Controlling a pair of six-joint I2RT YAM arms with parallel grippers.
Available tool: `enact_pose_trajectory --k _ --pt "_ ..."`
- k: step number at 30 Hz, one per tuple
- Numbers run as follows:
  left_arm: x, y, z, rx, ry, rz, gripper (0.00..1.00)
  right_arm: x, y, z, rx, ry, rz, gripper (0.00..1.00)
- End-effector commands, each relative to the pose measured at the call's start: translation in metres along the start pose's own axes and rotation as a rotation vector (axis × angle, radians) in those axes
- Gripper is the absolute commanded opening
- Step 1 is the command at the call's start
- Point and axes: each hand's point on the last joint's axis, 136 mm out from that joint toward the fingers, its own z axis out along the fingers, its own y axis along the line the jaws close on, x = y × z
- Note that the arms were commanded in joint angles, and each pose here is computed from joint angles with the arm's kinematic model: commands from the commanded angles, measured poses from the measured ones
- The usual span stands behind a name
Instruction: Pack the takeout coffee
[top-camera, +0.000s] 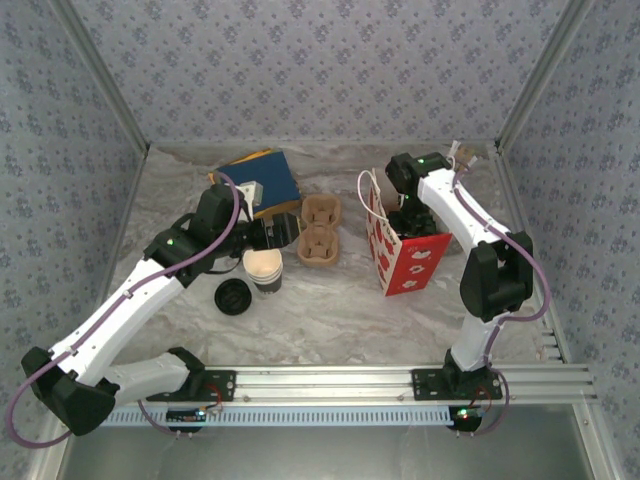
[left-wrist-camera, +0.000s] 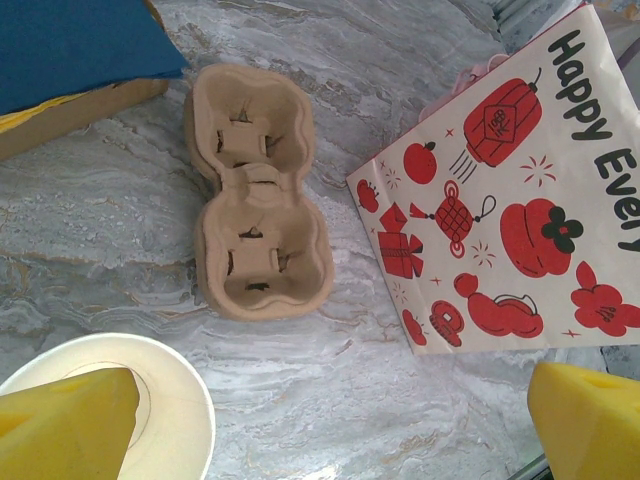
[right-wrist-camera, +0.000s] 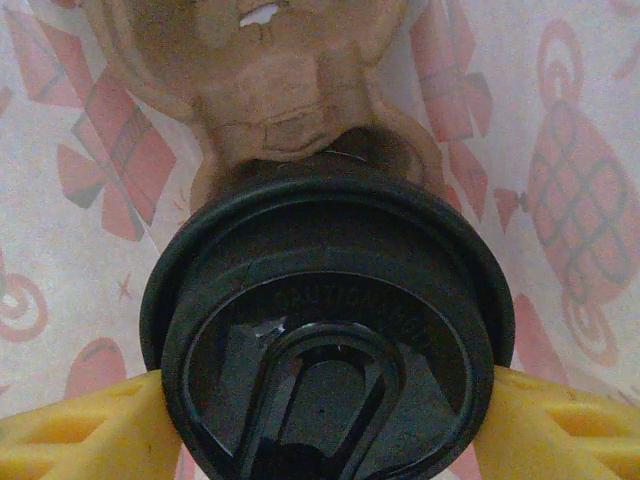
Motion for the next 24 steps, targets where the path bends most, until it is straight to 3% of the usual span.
enact_pose_trajectory --k 1,24 --pt "-0.0006 -0.004 -0.0083 0.012 -0.012 -0.003 1.0 0.007 -0.0023 0.0237 0.028 0.072 -0.004 0.72" --pt "-0.0011 -0.0064 -0.0103 0.018 -0.016 -0.001 1.0 0.0109 -0.0011 0.022 0.022 0.079 -0.004 0.72"
